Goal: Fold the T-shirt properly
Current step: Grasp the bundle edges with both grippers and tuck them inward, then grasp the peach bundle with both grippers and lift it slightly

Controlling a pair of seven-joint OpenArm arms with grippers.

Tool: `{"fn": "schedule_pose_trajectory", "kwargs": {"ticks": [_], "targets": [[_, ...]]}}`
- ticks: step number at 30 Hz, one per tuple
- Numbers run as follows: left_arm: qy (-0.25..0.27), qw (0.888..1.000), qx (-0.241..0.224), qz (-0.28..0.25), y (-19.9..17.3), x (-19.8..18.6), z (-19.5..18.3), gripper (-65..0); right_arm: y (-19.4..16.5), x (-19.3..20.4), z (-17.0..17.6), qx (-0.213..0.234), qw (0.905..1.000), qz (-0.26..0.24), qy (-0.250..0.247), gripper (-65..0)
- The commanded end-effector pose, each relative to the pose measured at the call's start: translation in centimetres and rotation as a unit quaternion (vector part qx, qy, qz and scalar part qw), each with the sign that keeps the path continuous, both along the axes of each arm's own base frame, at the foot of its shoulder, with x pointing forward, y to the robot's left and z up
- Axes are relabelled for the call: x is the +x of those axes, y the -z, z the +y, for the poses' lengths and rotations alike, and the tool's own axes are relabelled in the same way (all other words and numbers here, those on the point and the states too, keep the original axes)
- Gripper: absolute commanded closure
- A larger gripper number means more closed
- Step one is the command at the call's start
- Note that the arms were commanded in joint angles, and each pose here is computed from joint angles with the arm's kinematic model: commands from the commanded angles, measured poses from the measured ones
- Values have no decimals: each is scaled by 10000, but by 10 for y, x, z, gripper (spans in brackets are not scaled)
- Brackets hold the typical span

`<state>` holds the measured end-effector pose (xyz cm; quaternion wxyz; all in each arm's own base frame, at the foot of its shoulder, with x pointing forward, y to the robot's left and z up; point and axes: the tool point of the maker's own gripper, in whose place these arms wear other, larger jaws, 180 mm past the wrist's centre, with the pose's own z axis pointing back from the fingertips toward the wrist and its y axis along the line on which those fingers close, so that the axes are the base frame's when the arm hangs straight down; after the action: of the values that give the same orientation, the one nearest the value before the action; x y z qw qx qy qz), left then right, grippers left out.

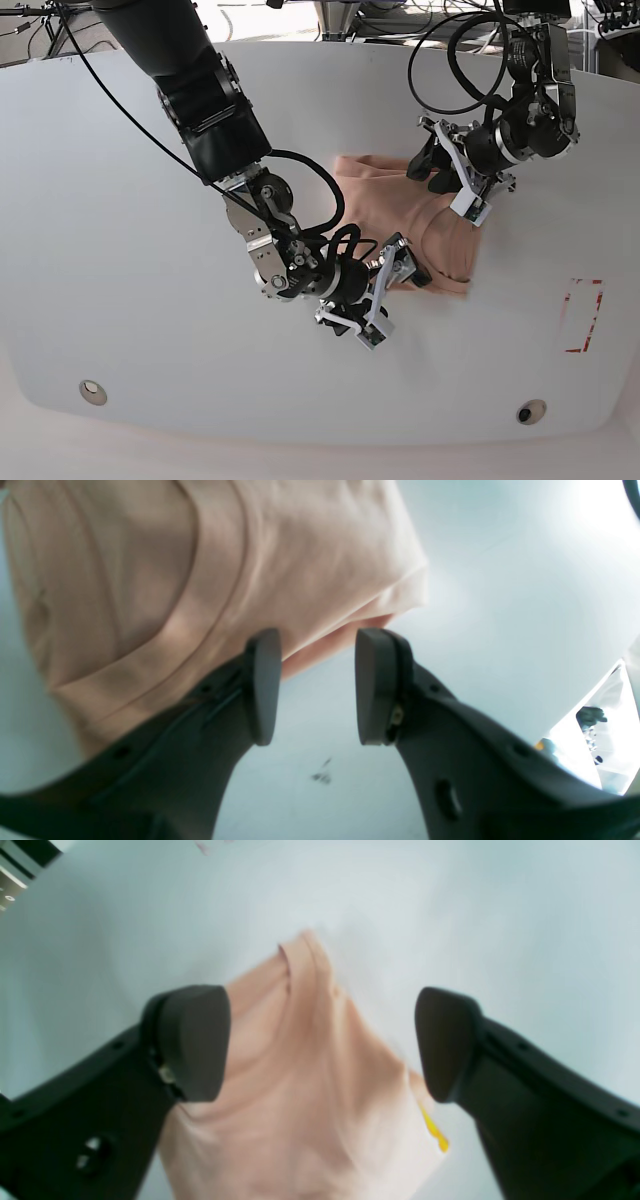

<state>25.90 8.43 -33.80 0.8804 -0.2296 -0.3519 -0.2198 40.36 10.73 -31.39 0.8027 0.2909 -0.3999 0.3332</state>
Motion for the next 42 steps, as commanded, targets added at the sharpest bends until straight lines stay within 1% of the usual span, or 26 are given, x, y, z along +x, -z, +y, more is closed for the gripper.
{"fn": "schedule_pose_trajectory", "kwargs": {"ticks": [1, 3, 4, 6, 8, 12, 15, 19, 22, 25, 27, 30, 34, 38, 42], "targets": [[-72, 9997, -116, -184, -11, 5, 1, -229, -19, 9, 1, 383, 9988, -306, 81, -380], [-195, 9996, -105, -193, -11, 7, 8, -215, -16, 8, -3, 431, 9985, -319, 136, -296], [-304, 9993, -100, -177, -10, 7, 14, -193, -13, 8, -7, 448, 9983, -329, 173, -244], [-469, 9987, -77, -173, -9, 7, 24, -150, -11, 9, -10, 491, 9979, -350, 220, -174], [-559, 9982, -63, -189, -10, 8, 30, -117, -5, 8, -12, 508, 9979, -312, 241, -140], [-599, 9977, -56, -322, -17, 18, 32, -108, 14, 12, -17, 552, 9975, -151, 408, -152], [-784, 9967, 11, -199, -9, 26, 40, -107, 31, 16, -24, 596, 9963, -114, 605, -155], [-1151, 9930, 199, 178, 18, 39, 60, -107, 61, 17, -37, 409, 9959, -223, 770, -155], [-1309, 9906, 76, 385, 38, 49, 66, -107, 83, 8, -44, 293, 9958, -188, 843, -154], [-1401, 9884, -21, 586, 54, 54, 69, -107, 96, -1, -53, 207, 9959, -84, 881, -152], [-1354, 9880, -58, 738, 64, 57, 65, -107, 109, -11, -65, 113, 9957, 15, 921, -152], [-1174, 9886, -58, 942, 76, 59, 53, -107, 116, -29, -75, 73, 9958, 28, 909, -143], [-816, 9911, 51, 1047, 82, 65, 36, -107, 120, -53, -95, 52, 9953, 9, 969, -120], [-449, 9935, 144, 1037, 80, 76, 16, -107, 122, -73, -121, 139, 9903, 234, 1364, -120], [-126, 9948, 252, 977, 75, 87, -1, -107, 119, -92, -142, 94, 9867, 262, 1600, -120]]}}
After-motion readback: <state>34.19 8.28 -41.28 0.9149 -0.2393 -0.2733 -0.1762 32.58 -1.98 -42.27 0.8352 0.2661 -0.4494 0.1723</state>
